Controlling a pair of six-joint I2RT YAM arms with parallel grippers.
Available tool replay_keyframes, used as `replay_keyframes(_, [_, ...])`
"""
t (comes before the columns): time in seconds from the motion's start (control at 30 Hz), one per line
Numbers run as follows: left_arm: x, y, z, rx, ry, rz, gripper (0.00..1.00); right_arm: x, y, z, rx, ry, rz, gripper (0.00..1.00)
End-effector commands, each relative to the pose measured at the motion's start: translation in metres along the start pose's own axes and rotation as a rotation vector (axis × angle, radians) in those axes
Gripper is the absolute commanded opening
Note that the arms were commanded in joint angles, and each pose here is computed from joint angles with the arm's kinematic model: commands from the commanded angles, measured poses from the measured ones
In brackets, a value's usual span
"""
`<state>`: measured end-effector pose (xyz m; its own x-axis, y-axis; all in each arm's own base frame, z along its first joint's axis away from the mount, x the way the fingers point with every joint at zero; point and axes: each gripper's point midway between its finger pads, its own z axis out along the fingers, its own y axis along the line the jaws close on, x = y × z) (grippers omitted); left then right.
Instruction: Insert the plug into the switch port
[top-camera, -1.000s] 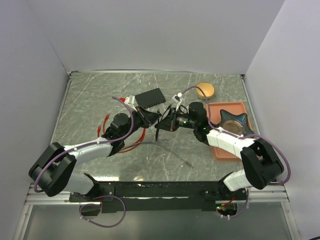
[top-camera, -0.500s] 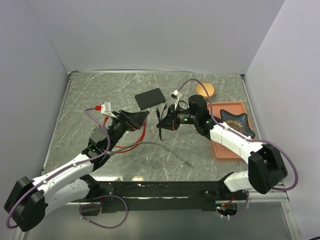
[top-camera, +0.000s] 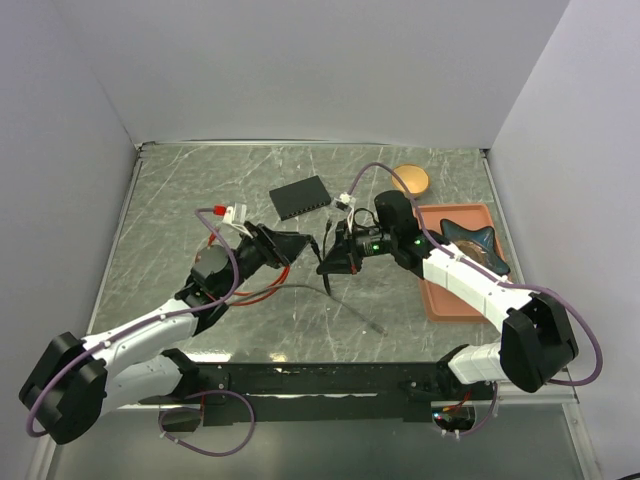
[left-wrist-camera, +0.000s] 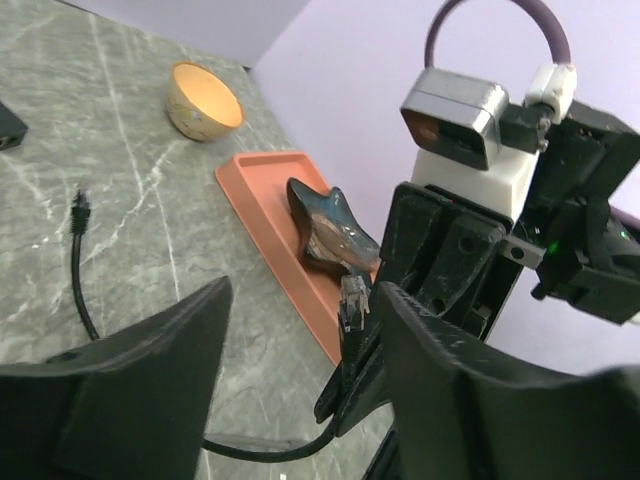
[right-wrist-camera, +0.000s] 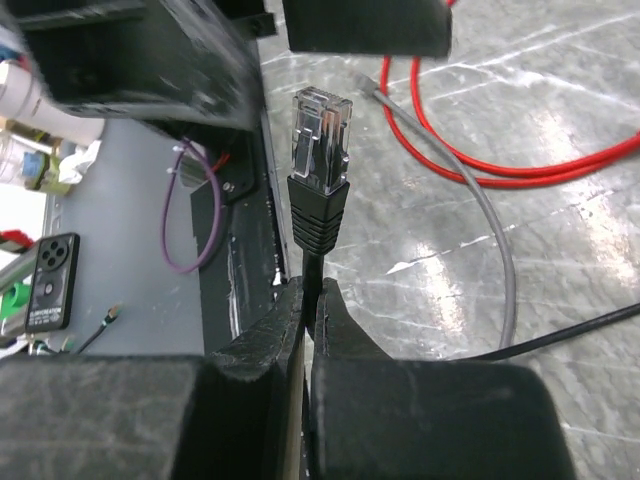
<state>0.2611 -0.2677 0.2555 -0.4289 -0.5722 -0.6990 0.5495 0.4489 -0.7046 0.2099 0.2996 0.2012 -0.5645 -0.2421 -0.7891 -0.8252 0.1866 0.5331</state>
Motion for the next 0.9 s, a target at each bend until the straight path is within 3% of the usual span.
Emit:
replay_keyframes(0.0, [-0.02, -0.044, 0.008, 0.176, -0.024, 0.052, 0.63, -0.024, 0.025, -0.006, -0.063, -0.039, -0.098, 0.0])
replay_keyframes(0.23, [-0.017, -0.048, 0.012, 0.202, -0.004, 0.055, 0.44, -0.024, 0.029, 0.003, -0.088, -0.02, -0.096, 0.0])
replay_keyframes(0.47, [-0.015, -0.046, 0.017, 0.188, 0.016, 0.056, 0.01, -0.028, 0.026, 0.013, -0.071, -0.023, -0.079, 0.0])
replay_keyframes(0.5, [-0.015, -0.046, 0.016, 0.192, 0.013, 0.054, 0.01, -0.029, 0.022, 0.014, -0.045, -0.025, -0.077, 0.0])
replay_keyframes(0.6, [-0.016, -0.043, 0.015, 0.172, -0.001, 0.034, 0.01, -0.035, 0.007, 0.011, 0.075, -0.05, -0.061, 0.31])
replay_keyframes(0.63, [-0.018, -0.042, 0.015, 0.161, -0.006, 0.025, 0.01, -0.038, 0.005, 0.006, 0.121, -0.076, -0.071, 0.53])
replay_keyframes(0.7, [-0.02, -0.036, 0.018, 0.108, -0.006, -0.005, 0.01, -0.053, 0.007, -0.009, 0.202, -0.156, -0.098, 0.74])
replay_keyframes(0.73, [-0.023, -0.036, 0.019, 0.095, -0.013, -0.014, 0.01, -0.057, -0.008, -0.016, 0.305, -0.208, -0.098, 0.92])
replay_keyframes(0.77, [-0.025, -0.034, 0.02, 0.077, -0.023, -0.024, 0.01, -0.061, -0.009, -0.022, 0.341, -0.24, -0.1, 0.99])
replay_keyframes(0.87, [-0.028, -0.022, 0.022, -0.008, -0.049, -0.079, 0.01, -0.078, -0.014, -0.042, 0.451, -0.352, -0.1, 0.99])
